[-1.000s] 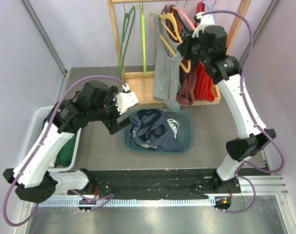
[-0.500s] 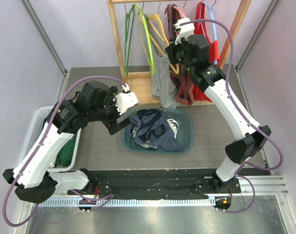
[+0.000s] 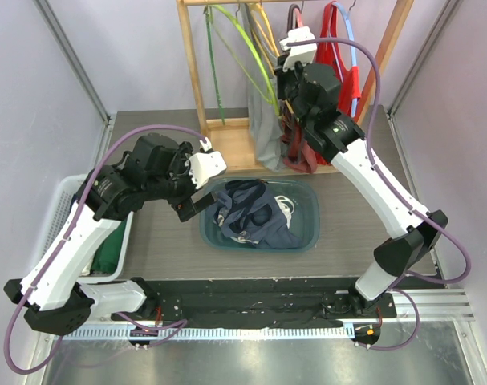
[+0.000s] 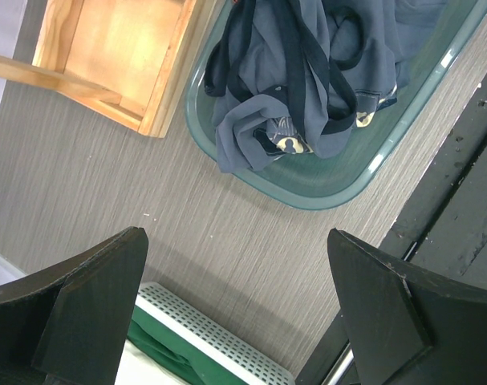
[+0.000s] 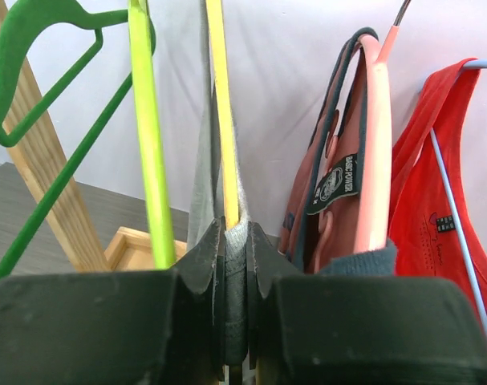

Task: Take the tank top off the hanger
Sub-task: Pick up the hanger from the clothesline.

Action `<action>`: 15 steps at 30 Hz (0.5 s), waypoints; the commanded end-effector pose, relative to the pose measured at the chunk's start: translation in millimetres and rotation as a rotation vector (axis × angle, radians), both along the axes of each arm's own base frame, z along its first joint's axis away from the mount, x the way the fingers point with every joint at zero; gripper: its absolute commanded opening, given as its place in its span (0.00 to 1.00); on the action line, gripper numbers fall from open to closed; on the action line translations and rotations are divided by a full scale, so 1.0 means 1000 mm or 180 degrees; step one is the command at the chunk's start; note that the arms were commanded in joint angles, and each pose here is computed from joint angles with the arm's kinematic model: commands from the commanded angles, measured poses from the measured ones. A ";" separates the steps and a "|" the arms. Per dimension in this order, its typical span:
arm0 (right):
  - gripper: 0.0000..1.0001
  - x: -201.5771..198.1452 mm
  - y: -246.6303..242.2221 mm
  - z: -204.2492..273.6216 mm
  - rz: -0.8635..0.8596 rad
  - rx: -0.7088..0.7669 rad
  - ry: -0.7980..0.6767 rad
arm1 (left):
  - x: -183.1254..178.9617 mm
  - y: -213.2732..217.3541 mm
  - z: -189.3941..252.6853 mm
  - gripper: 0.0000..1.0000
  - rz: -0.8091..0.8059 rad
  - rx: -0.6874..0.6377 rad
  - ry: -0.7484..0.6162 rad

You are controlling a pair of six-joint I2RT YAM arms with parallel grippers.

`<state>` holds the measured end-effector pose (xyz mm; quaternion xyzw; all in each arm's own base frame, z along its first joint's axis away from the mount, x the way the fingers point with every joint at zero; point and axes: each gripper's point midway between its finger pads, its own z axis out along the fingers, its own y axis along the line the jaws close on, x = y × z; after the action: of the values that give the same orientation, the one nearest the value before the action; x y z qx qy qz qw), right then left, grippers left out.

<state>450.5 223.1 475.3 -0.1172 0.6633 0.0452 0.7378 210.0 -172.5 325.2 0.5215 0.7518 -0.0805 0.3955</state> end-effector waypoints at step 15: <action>0.01 -0.068 -0.054 0.017 -0.0156 0.0471 -0.0098 | 0.002 0.003 0.014 1.00 0.0065 -0.0138 -0.0141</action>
<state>414.9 195.5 471.5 -0.0967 0.6739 0.0479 0.7309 210.2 -170.1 326.8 0.5183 0.7524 -0.0786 0.3988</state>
